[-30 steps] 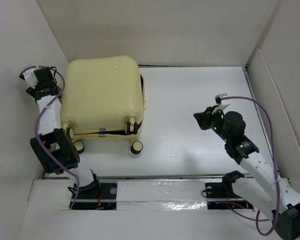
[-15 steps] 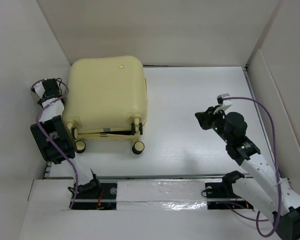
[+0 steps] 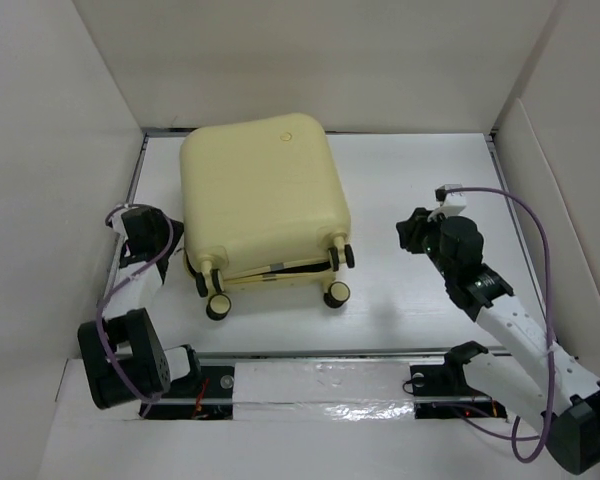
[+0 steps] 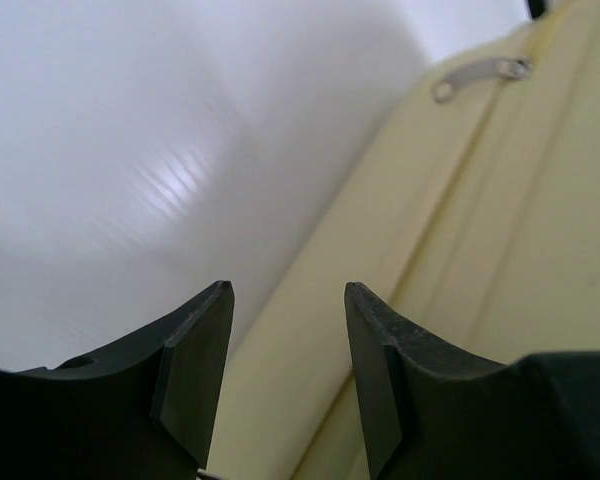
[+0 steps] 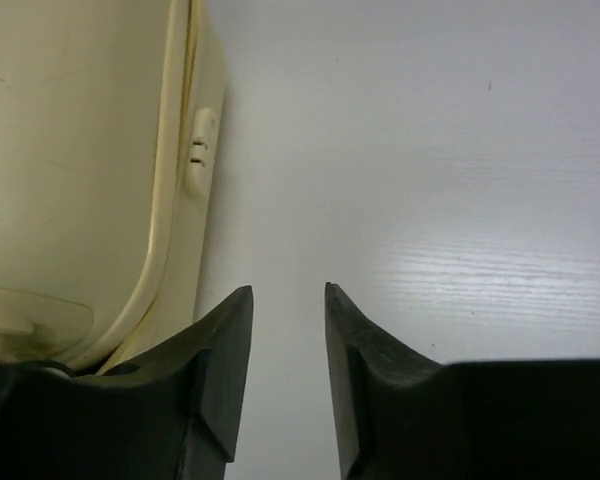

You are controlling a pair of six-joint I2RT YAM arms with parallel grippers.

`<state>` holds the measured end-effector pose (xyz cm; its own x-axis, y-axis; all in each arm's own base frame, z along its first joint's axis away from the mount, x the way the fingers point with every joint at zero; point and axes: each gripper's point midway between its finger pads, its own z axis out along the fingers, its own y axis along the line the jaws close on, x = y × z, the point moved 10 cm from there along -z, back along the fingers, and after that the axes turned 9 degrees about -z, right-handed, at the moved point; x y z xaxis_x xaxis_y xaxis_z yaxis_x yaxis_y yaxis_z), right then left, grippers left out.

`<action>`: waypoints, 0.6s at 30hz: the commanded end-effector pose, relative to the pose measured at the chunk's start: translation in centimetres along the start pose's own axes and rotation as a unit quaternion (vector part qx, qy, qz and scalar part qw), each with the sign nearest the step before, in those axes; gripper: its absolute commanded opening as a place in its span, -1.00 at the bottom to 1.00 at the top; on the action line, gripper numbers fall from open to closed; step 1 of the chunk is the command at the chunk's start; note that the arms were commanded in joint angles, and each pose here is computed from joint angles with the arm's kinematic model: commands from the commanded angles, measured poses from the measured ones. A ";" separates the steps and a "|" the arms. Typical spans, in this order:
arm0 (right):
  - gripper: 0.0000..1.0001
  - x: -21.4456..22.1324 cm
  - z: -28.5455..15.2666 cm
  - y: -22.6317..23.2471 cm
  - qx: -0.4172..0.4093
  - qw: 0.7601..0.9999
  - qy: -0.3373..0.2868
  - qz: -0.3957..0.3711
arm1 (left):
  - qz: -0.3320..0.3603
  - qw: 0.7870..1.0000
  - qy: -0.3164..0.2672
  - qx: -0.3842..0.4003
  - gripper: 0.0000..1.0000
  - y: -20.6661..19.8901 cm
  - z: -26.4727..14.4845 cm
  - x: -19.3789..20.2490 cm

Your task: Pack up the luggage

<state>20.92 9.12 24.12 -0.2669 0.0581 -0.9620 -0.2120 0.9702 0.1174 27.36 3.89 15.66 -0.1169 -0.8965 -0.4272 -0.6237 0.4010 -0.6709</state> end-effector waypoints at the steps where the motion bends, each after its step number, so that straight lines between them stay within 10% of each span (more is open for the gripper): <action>1: -0.14 -2.6 1.5 -0.4 0.055 0.998 -0.011 -0.001 | -0.006 0.993 0.030 0.111 -0.09 -2.6 -2.3 2.1; 13: 0.02 -2.3 18.1 -0.2 0.069 0.987 0.138 -0.040 | 0.082 0.983 0.056 0.152 -0.43 0.1 -5.0 10.9; 18: 0.00 -1.3 23.5 2.5 -0.059 0.979 0.192 -0.035 | 0.121 0.970 0.106 0.183 -0.79 1.5 -6.2 14.4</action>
<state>42.46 13.59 20.10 -0.5355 -0.0661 -0.8420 -0.1362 0.9906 0.0088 22.77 -6.36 14.79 -0.1338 -0.8348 -0.5341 -0.3183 0.5466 -0.7746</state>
